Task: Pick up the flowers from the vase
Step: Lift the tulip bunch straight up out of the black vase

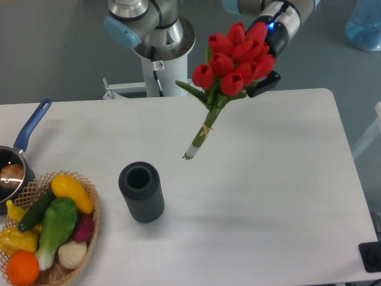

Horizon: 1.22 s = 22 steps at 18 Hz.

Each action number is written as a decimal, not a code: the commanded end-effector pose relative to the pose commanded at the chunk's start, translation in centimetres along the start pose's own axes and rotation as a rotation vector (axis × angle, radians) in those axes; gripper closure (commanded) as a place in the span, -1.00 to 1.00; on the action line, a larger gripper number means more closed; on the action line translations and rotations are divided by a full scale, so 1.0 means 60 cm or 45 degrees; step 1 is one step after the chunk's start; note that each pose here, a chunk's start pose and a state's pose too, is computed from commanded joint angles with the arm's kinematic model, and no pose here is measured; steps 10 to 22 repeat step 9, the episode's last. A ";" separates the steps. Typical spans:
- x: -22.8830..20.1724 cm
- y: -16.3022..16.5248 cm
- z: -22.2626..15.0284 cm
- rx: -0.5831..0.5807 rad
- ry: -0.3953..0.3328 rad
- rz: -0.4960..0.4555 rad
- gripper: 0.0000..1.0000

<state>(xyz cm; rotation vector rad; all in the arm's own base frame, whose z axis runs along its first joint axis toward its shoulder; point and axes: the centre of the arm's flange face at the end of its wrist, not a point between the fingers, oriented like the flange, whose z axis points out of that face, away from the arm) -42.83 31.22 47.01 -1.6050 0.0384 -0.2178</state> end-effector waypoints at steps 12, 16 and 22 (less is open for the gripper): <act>0.000 -0.003 -0.005 -0.001 -0.009 0.002 0.35; 0.000 -0.003 -0.005 -0.001 -0.009 0.002 0.35; 0.000 -0.003 -0.005 -0.001 -0.009 0.002 0.35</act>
